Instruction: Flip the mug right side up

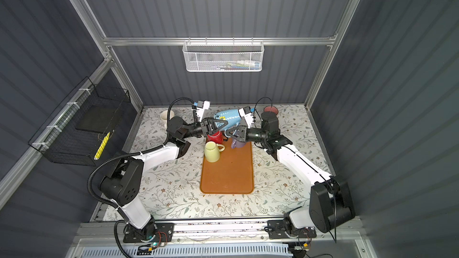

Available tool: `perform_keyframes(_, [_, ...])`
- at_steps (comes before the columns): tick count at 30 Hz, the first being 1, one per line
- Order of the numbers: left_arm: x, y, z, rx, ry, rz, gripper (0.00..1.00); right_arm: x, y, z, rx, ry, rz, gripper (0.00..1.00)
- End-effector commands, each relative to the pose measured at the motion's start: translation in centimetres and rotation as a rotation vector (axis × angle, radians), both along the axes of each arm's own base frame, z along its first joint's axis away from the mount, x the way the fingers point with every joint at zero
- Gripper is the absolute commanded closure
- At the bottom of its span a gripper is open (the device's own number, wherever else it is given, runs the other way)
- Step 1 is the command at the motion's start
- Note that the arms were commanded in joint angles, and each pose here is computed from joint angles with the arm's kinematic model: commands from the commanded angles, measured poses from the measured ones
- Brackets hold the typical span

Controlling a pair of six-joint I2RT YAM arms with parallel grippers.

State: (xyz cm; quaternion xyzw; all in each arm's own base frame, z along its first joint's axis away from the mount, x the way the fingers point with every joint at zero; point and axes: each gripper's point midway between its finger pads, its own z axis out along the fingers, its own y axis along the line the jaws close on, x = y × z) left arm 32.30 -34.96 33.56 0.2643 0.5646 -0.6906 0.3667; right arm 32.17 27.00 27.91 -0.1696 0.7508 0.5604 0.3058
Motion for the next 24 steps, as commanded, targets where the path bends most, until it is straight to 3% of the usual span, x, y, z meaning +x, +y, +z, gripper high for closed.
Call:
perform_keyframes(1, [0.6, -0.1, 1.0, -0.030, 0.010, 0.038, 1.00, 0.0, 0.7, 1.2, 0.013, -0.115, 0.023, 0.99])
perform_keyframes(15, [0.6, 0.7, 0.7, -0.007, 0.015, 0.086, 1.00, 0.3, 0.8, 0.0, 0.039, -0.089, 0.020, 0.67])
perform_keyframes(24, [2.1, 2.8, 0.6, 0.025, 0.027, 0.148, 1.00, 0.5, 0.5, -1.2, 0.014, -0.065, 0.004, 0.58])
